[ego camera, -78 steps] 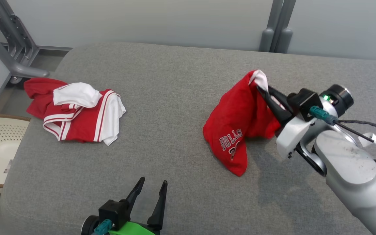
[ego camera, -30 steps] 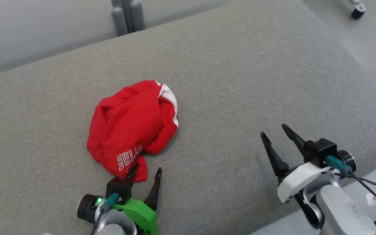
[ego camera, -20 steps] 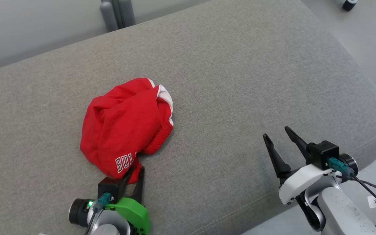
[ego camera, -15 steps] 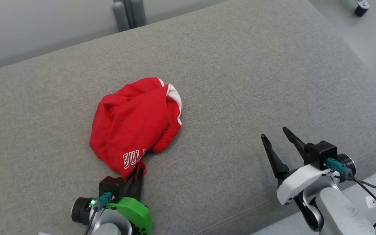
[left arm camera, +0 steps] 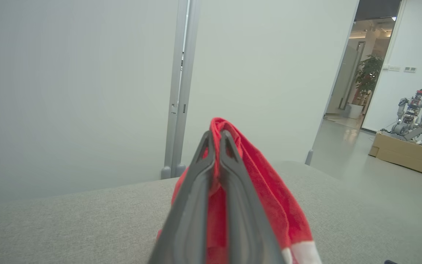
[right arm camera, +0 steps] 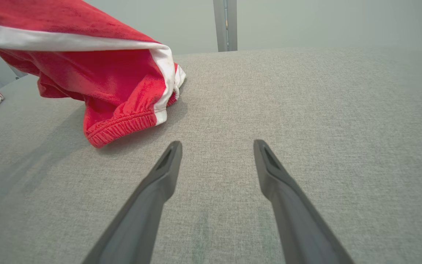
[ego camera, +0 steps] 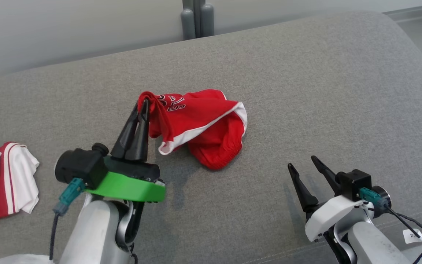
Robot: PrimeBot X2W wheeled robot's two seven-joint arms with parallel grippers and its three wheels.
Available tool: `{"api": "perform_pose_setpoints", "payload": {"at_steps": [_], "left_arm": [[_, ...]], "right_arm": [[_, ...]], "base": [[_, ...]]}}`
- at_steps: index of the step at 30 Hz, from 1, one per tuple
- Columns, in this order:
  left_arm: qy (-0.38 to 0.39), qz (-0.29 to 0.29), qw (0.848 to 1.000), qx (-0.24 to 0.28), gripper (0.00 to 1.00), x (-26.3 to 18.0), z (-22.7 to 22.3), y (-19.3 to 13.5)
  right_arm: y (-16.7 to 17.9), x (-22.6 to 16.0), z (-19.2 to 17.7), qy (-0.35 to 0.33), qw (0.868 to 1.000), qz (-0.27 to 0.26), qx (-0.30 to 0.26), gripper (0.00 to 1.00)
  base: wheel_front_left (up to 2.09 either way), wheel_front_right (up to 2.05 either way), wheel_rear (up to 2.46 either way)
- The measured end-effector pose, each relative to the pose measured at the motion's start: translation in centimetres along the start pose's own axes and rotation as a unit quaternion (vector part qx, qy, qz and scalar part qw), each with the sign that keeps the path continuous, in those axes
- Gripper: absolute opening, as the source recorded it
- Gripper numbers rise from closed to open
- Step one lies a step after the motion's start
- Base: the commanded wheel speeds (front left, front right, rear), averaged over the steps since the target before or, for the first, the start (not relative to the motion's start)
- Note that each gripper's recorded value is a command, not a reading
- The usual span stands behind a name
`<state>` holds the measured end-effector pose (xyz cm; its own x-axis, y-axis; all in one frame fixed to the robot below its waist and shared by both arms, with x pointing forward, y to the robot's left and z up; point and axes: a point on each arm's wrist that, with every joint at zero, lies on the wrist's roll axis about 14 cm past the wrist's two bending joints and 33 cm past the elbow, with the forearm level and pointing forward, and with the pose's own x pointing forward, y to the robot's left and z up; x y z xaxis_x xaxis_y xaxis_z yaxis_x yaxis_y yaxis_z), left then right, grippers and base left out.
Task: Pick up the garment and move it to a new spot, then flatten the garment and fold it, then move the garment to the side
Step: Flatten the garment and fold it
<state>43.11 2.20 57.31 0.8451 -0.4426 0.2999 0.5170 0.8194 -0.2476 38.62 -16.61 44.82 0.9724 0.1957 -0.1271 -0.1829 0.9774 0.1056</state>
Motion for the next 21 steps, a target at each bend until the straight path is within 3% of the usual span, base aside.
{"api": "perform_pose_setpoints", "payload": {"at_steps": [6, 9, 14, 16, 17, 21], "left_arm": [[-0.029, 0.064, 0.997, 0.037, 0.0, 0.3, 3.1, 4.9], [0.027, 0.129, 0.99, 0.051, 0.0, -0.7, 0.4, 10.4], [0.086, 0.173, 0.979, 0.065, 0.0, -1.1, -2.6, 14.8], [0.126, 0.193, 0.971, 0.057, 0.41, -2.0, -5.3, 16.0], [0.144, 0.198, 0.968, 0.057, 1.0, -2.2, -6.4, 16.2], [0.163, 0.201, 0.965, 0.05, 1.0, -1.7, -8.5, 16.1]], "right_arm": [[1.9, 0.5, 0.7, -0.01, 1.0, 0.024, 0.004, 1.0], [2.3, 0.8, 0.9, -0.013, 0.999, 0.031, 0.003, 1.0], [1.6, 1.2, 1.1, -0.015, 1.0, 0.025, 0.001, 1.0], [0.9, 1.2, 0.7, -0.008, 1.0, 0.016, 0.001, 1.0], [0.6, 1.1, 0.4, -0.004, 1.0, 0.012, 0.0, 1.0], [-1.0, 0.7, -0.2, 0.006, 1.0, -0.009, 0.0, 1.0]], "base": [[0.0, 0.0, 0.0], [0.0, 0.0, 0.0], [0.0, 0.0, 0.0], [0.0, 0.0, 0.0], [0.0, 0.0, 0.0], [0.0, 0.0, 0.0]]}}
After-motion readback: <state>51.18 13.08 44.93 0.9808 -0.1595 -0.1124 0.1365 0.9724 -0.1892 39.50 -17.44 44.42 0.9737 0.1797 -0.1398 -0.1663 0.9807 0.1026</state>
